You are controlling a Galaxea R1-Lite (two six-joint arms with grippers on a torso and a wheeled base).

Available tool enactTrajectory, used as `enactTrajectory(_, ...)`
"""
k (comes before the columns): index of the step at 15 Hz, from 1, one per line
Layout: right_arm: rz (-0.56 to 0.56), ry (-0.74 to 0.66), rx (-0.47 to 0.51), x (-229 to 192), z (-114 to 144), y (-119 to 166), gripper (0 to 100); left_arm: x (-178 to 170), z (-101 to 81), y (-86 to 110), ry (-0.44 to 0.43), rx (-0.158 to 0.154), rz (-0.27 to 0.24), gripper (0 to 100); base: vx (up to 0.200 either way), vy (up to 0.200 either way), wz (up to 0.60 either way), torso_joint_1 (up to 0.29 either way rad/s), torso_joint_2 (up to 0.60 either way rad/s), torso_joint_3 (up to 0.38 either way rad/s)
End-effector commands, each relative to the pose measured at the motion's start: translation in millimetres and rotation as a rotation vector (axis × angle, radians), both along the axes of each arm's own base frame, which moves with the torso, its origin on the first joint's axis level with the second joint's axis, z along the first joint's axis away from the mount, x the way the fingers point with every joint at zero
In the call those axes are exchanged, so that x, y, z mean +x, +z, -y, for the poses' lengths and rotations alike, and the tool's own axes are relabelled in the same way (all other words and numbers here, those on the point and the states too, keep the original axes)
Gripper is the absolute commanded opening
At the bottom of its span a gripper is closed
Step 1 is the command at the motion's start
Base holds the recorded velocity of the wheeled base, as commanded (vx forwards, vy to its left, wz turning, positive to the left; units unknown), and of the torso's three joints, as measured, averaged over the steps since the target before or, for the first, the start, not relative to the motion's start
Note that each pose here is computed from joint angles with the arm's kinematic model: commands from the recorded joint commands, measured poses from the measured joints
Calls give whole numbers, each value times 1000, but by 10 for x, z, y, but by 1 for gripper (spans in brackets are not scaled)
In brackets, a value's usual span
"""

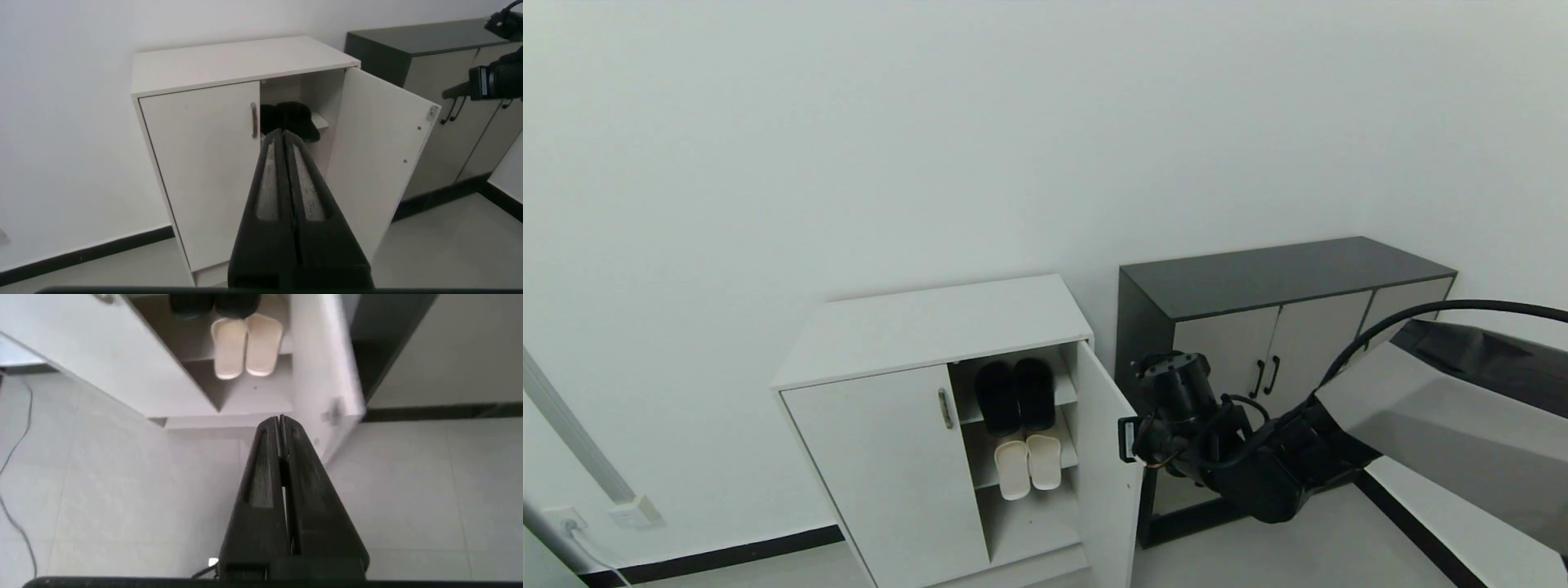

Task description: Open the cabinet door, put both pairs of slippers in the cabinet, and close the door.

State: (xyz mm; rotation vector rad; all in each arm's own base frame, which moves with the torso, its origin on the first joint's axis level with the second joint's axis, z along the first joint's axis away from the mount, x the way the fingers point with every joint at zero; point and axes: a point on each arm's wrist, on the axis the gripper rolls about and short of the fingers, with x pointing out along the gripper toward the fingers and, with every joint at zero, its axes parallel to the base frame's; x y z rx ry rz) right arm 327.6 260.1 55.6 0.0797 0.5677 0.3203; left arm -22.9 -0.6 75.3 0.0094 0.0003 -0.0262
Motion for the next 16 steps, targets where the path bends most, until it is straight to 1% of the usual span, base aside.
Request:
enactTrajectory(1, 11, 9, -8, -23, 7, 40, 0, 1, 0, 0, 0, 0, -1, 0, 0, 0, 0, 0, 0, 0)
enactTrajectory(2, 12, 12, -12, -27, 10, 34, 0, 1, 0, 0, 2, 0, -1, 0, 0, 0, 0, 0, 0, 0)
enactTrajectory(5, 26, 15, -7, -32, 14, 24, 0, 1, 0, 0, 0, 0, -1, 0, 0, 0, 600, 4, 1, 9)
enactTrajectory(8, 46, -5, 6, 25, 66, 46, 0, 1, 0, 0, 2, -2, -1, 0, 0, 0, 0, 0, 0, 0)
enactTrajectory(11, 73, -46, -8, 174, 243, 65, 0, 1, 0, 0, 2, -2, -1, 0, 0, 0, 0, 0, 0, 0)
enactTrajectory(14, 95, -124, -14, 440, 445, 69, 0, 1, 0, 0, 2, -2, -1, 0, 0, 0, 0, 0, 0, 0)
enactTrajectory(16, 63, -207, -60, 632, 569, -11, 0, 1, 0, 0, 2, -2, -1, 0, 0, 0, 0, 0, 0, 0)
